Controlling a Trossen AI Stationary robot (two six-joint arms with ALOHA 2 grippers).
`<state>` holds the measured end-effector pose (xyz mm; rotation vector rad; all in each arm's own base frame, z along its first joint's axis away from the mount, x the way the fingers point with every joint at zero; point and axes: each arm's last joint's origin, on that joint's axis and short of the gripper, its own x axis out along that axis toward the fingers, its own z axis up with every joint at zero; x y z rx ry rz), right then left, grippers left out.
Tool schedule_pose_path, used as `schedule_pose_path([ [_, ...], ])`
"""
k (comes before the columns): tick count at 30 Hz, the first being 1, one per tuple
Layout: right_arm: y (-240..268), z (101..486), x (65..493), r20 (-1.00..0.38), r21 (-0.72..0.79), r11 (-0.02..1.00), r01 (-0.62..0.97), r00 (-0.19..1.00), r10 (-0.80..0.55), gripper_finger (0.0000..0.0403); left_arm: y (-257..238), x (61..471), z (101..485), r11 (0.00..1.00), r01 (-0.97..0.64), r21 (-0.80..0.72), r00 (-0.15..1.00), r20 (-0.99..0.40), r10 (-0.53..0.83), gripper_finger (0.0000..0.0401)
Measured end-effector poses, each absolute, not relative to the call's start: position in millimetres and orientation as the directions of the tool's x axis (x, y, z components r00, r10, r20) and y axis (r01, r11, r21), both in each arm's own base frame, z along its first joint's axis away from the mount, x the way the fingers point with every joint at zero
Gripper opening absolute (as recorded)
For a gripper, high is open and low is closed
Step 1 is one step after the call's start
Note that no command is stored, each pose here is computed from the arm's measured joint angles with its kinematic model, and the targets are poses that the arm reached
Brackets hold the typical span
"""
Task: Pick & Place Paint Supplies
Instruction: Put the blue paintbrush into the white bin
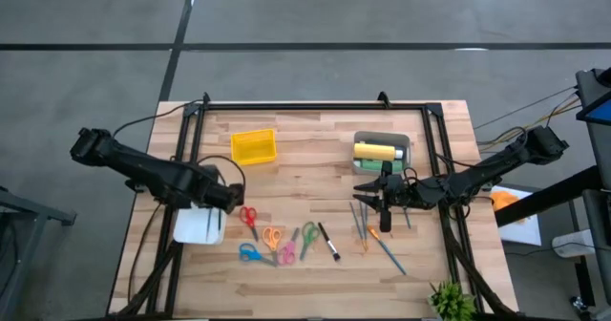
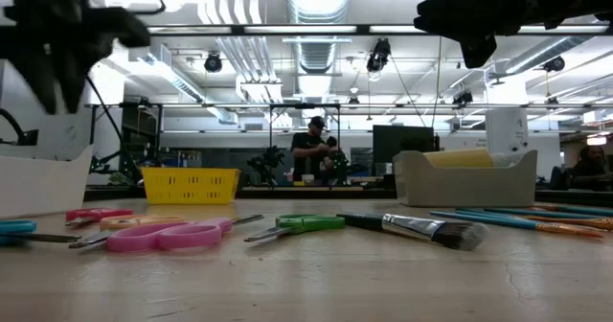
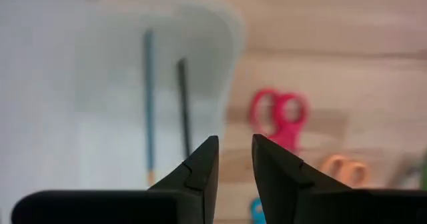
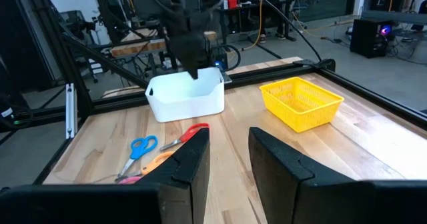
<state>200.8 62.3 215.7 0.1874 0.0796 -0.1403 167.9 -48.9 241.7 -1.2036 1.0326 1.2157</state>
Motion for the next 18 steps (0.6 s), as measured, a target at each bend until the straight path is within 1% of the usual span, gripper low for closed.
schedule_pose_path([
  [4,62.2,215.7,200.8,-0.092,0.18,0.973,0.147,0.987,-0.132,0.0102,-47.5,176.4,249.0,0.081,-0.977,-0.198,0.211,-0.952,0.221,0.0093],
  [7,62.2,215.7,200.8,-0.092,0.18,0.973,0.147,0.987,-0.132,0.0102,-48.3,183.1,249.4,0.159,-0.954,-0.252,0.286,-0.927,0.242,0.0093],
  [11,62.2,215.8,200.8,-0.092,0.18,0.973,0.147,0.987,-0.132,0.0102,-49.5,191.1,249.8,0.228,-0.925,-0.303,0.359,-0.894,0.267,0.0093],
  [15,62.3,215.7,200.8,-0.092,0.18,0.973,0.146,0.987,-0.132,0.0102,-50.6,201.4,250.7,0.328,-0.884,-0.333,0.436,-0.841,0.319,0.0093],
  [18,62.3,215.8,200.8,-0.092,0.18,0.973,0.146,0.987,-0.131,0.0102,-51.6,212.2,250.9,0.454,-0.835,-0.311,0.499,-0.777,0.384,0.0093],
])
